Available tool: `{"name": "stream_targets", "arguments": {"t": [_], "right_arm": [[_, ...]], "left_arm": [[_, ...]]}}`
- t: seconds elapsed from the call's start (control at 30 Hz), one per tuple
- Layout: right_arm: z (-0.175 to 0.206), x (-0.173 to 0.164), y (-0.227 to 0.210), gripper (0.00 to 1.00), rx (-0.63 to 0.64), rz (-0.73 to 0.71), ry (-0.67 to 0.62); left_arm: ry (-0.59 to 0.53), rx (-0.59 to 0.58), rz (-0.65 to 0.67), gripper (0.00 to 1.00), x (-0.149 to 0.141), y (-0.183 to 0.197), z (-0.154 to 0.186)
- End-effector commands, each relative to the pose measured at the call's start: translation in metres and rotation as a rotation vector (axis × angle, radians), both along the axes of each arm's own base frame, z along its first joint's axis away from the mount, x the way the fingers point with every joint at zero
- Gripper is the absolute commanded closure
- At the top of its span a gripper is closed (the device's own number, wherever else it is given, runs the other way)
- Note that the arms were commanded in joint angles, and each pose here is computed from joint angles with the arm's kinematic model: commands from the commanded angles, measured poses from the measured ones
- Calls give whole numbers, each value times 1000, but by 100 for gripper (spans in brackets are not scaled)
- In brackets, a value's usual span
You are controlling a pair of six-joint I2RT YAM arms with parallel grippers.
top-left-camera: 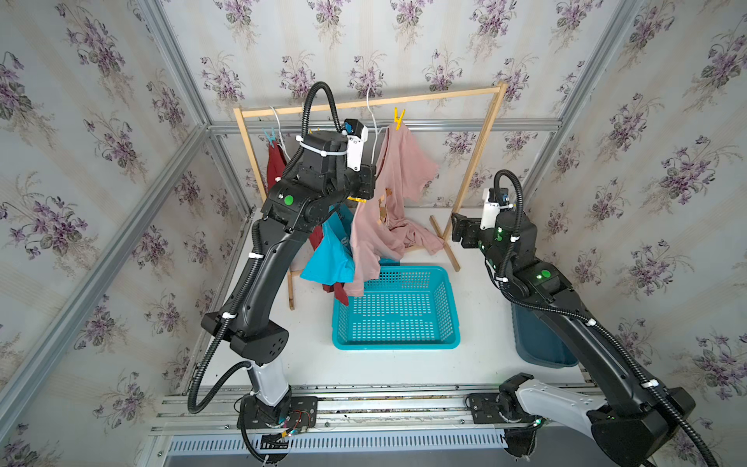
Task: Remove the clothespins securing t-shirts to the hanger
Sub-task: Pick up the hanger from the clothes rail.
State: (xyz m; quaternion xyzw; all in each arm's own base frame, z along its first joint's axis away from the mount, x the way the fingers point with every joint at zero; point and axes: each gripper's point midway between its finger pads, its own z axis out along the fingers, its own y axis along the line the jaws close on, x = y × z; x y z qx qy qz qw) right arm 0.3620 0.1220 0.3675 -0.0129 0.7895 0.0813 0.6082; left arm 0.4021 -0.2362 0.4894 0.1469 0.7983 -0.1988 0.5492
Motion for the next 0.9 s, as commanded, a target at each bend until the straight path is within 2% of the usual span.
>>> {"name": "stream_targets", "arguments": {"t": [0.0,0.3,0.53,0.73,0.8,0.87], "right_arm": [[11,1,5,10,35,28,-34],[16,-1,6,9,85,70,-35],[22,-5,5,9,106,80,-41],[29,-15,9,8,104,134,-64],[34,-19,4,7,106,124,-79],[36,-23,-1,7,111,118,-88]], "left_arm": [[-82,-37,-20,100,-6,-1,23],[-147,-37,-140,100,-47,2,37],[-256,-72,-197,100,-84,13,73],[-325,-130,-342,100,-120,5,96],[-321,-150,-374,100,-124,1,98],[-351,-173,-402,100,-143,7,110]]}}
